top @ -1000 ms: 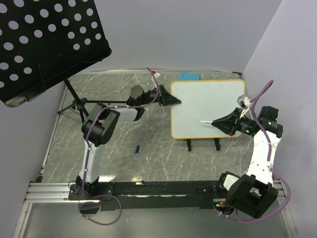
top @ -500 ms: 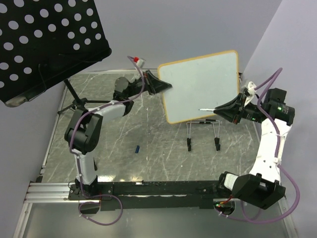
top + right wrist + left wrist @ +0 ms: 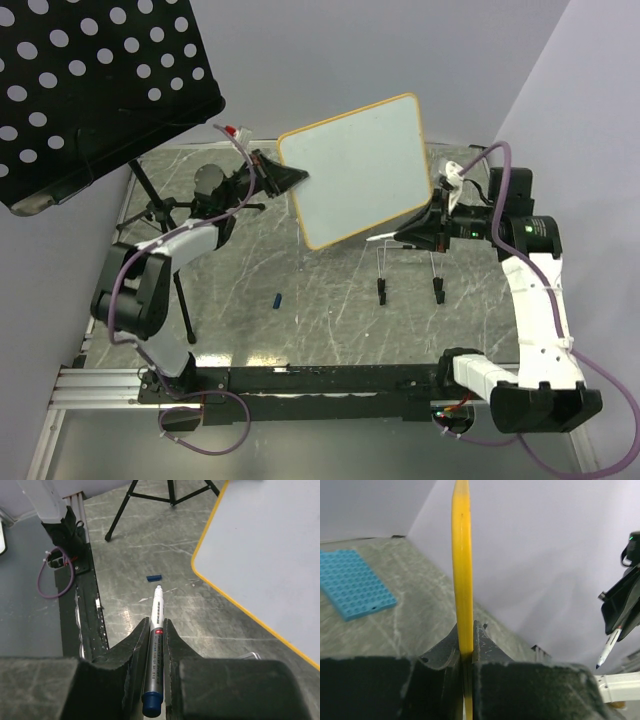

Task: Write a sentence on the whiteboard
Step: Hold the whiteboard at the center of the board.

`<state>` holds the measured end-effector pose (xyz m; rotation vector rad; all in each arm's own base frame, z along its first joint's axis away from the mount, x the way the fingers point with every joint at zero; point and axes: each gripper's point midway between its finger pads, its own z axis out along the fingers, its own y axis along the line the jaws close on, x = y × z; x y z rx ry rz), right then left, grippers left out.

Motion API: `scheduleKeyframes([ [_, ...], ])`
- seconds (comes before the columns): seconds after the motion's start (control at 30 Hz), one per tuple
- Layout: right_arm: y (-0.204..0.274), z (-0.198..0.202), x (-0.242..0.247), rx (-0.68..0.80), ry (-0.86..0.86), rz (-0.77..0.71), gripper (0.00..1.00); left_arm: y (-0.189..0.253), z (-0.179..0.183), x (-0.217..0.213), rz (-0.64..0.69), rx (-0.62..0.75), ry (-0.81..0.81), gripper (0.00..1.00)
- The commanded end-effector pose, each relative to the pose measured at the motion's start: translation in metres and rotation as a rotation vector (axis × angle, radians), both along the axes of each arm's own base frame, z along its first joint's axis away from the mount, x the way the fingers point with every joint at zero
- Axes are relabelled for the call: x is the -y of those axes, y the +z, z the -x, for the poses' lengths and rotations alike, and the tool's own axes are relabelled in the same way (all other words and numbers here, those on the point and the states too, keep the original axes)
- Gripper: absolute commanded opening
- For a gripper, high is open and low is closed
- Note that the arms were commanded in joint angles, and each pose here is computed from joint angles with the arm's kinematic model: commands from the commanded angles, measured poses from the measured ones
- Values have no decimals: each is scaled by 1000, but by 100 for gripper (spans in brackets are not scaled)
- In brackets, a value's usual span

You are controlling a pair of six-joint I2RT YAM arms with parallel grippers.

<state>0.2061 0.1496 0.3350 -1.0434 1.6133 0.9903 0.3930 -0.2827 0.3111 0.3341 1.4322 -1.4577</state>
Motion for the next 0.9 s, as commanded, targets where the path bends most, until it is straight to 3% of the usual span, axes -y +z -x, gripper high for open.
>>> scheduleKeyframes([
  [0.0,8,-19,-11,32,3,27,0,59,22,-24,-4,249,111,1],
  [0.47,-30,-30,-60,6,152,159,0,3,29,-37,-66,164,140,1],
  [0.87,-43,-56,-76,45,122,204,0,-15,39,-40,-57,153,144,1],
])
